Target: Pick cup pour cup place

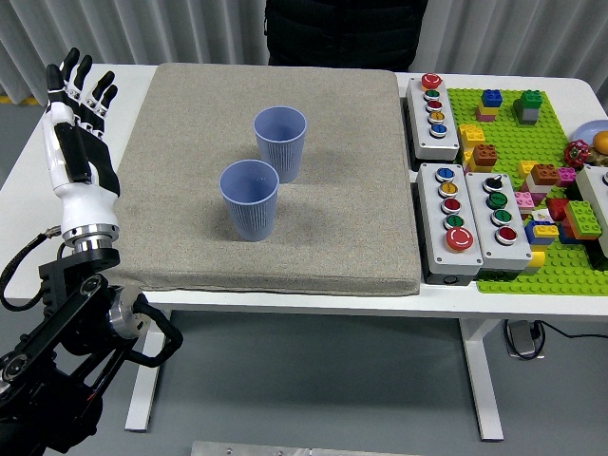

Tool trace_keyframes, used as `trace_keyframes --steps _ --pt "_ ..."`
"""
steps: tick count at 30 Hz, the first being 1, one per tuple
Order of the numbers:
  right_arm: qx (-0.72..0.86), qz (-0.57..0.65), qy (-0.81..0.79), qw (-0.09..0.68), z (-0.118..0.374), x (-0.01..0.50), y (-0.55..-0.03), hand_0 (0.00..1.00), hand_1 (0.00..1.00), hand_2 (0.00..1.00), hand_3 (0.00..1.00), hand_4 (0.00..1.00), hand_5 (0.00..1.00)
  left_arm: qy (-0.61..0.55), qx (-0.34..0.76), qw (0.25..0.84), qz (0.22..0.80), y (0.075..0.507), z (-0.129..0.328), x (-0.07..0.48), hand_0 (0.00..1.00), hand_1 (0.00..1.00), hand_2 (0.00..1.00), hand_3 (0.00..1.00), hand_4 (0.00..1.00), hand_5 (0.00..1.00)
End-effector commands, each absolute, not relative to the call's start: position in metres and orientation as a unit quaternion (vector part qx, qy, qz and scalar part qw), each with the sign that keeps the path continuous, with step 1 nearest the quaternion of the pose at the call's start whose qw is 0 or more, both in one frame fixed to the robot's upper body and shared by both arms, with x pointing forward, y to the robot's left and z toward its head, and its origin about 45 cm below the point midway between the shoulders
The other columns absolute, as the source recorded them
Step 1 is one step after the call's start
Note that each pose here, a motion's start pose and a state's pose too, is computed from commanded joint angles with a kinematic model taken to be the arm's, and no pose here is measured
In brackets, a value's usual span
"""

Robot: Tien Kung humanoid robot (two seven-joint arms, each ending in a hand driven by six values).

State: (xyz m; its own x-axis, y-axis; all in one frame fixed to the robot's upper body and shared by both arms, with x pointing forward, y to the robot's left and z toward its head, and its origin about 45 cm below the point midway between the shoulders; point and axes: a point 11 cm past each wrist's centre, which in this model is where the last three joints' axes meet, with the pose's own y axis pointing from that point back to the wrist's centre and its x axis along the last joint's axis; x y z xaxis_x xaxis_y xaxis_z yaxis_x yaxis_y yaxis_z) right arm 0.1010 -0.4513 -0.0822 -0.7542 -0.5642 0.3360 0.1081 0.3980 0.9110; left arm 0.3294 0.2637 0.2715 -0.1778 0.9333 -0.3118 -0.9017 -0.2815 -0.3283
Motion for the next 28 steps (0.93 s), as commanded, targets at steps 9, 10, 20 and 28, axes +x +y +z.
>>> trace_keyframes --steps 9,10,20,28 --pt "0.148 -0.522 -0.773 0.330 -0.0829 0.0965 -0.4516 0.673 0.613 0.564 0.573 0.002 0.168 -0.039 -0.225 0.585 0.778 0.2694 0.2684 0.3230 0.805 0.806 0.911 0.885 0.716 0.998" --pt "0.148 -0.522 -0.772 0.332 -0.0831 0.0960 -0.4515 0.673 0.613 0.563 0.573 0.002 0.166 -0.040 -0.224 0.585 0.778 0.2692 0.2680 0.3226 0.806 0.807 0.912 0.885 0.716 0.998" --pt "0.150 -0.519 -0.773 0.332 -0.0822 0.0993 -0.4518 0.673 0.613 0.564 0.573 0.002 0.169 -0.045 -0.227 0.587 0.776 0.2694 0.2711 0.3225 0.805 0.807 0.915 0.886 0.716 0.998" --pt "0.149 -0.521 -0.774 0.329 -0.0824 0.1001 -0.4507 0.673 0.613 0.565 0.573 0.002 0.169 -0.046 -0.229 0.589 0.774 0.2689 0.2724 0.3225 0.804 0.807 0.916 0.887 0.717 0.998"
